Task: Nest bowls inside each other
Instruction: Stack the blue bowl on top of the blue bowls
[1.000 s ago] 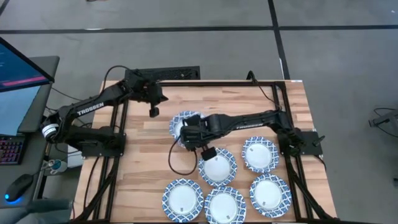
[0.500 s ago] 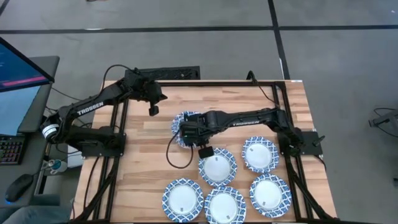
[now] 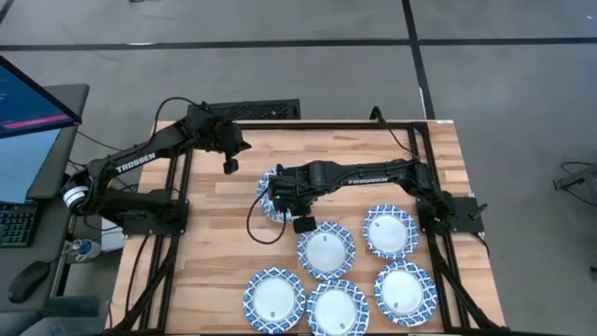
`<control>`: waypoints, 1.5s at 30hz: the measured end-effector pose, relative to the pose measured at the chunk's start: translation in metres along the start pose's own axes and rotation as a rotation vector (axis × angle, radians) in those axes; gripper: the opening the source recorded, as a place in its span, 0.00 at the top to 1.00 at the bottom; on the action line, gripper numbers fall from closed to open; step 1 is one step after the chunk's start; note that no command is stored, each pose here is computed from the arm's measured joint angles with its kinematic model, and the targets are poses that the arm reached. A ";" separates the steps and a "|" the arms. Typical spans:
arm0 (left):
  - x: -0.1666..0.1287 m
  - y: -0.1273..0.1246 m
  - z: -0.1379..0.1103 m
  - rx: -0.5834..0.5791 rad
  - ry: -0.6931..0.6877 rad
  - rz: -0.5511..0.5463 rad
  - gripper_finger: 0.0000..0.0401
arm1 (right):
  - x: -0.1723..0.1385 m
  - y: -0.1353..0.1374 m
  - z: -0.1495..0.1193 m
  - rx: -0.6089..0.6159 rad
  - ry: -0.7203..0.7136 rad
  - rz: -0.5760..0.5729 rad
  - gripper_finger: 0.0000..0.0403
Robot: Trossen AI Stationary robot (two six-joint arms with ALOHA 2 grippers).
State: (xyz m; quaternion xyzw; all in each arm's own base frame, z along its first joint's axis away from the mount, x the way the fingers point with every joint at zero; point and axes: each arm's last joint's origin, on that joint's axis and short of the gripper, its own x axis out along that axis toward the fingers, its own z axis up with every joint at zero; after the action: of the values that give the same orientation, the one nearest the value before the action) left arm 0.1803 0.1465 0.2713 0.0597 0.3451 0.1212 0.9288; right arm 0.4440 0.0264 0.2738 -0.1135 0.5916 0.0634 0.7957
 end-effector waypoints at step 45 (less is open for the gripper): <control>0.000 -0.001 -0.002 -0.006 0.008 -0.021 1.00 | 0.031 -0.011 0.016 0.187 -0.093 -0.008 0.93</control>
State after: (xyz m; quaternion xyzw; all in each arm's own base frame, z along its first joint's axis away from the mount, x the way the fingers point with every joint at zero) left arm 0.1794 0.1457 0.2701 0.0528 0.3491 0.1127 0.9288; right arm 0.4699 0.0192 0.2495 -0.0380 0.5567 0.0096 0.8298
